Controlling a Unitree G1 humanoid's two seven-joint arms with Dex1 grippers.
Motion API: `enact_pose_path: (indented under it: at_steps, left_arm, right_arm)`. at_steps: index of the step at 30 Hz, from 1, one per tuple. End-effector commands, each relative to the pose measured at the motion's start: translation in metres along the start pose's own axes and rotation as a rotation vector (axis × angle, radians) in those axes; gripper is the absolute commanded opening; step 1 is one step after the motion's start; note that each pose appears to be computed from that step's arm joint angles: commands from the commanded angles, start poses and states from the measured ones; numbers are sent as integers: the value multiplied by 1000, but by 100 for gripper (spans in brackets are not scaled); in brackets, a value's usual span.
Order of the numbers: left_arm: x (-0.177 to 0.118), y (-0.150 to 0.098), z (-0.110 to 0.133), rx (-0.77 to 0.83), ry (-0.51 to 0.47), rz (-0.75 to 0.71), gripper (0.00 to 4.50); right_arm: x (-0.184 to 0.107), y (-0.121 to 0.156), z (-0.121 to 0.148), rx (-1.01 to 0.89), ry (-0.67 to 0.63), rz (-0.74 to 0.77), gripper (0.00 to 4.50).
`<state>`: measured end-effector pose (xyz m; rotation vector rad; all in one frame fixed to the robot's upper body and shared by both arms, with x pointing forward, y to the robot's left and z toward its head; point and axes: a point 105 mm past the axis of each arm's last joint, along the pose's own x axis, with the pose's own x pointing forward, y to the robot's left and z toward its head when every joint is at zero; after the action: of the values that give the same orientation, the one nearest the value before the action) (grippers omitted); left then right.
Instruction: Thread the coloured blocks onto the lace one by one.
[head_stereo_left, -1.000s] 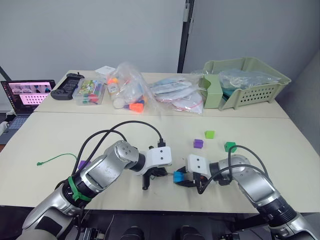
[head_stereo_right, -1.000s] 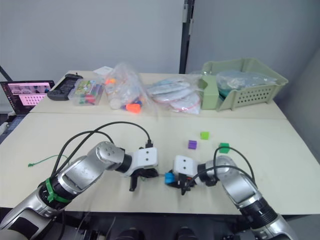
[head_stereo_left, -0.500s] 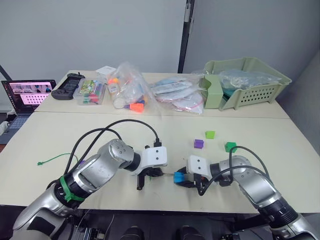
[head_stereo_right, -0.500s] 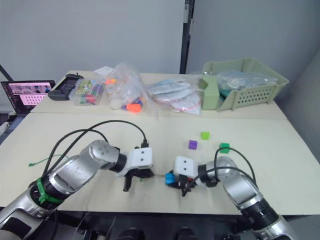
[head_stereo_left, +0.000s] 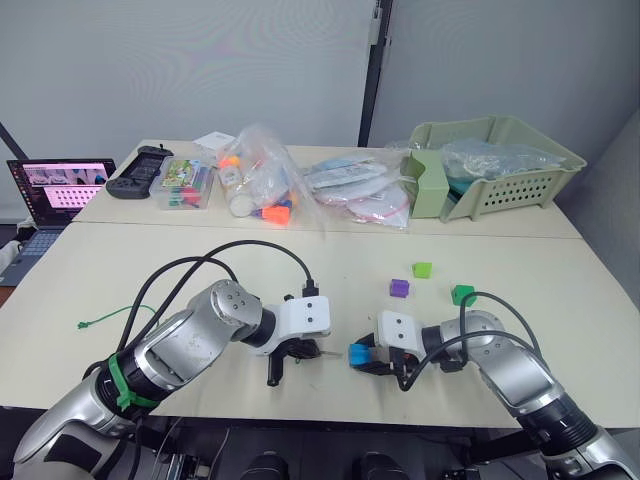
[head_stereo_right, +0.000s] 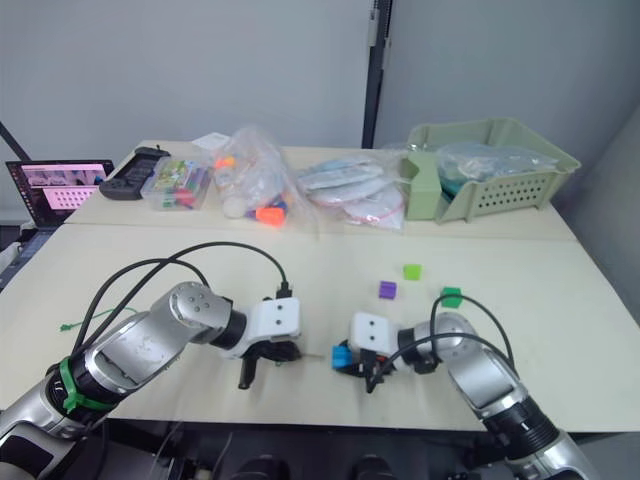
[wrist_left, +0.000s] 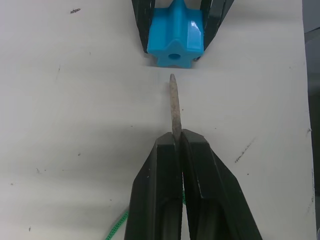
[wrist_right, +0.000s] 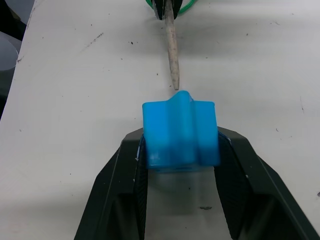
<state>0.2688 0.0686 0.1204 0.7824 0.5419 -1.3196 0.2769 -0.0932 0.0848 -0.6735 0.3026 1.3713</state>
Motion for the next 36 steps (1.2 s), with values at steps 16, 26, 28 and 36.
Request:
enact_pose_path:
  at_steps: [16, 26, 28, 36]
  left_arm:
    - [0, 1, 16, 59, -64, 9, 0]
    - [16, -1, 29, 90, -100, -29, 0]
    - [20, 0, 32, 94, -111, -32, 0]
    - [28, -1, 39, 105, -143, -41, 0]
  right_arm:
    - [2, 9, -11, 38, 43, 13, 134]
    - [6, 11, 0, 29, 26, 21, 134]
    - [7, 12, 1, 30, 24, 23, 134]
    - [8, 14, 2, 40, 22, 20, 134]
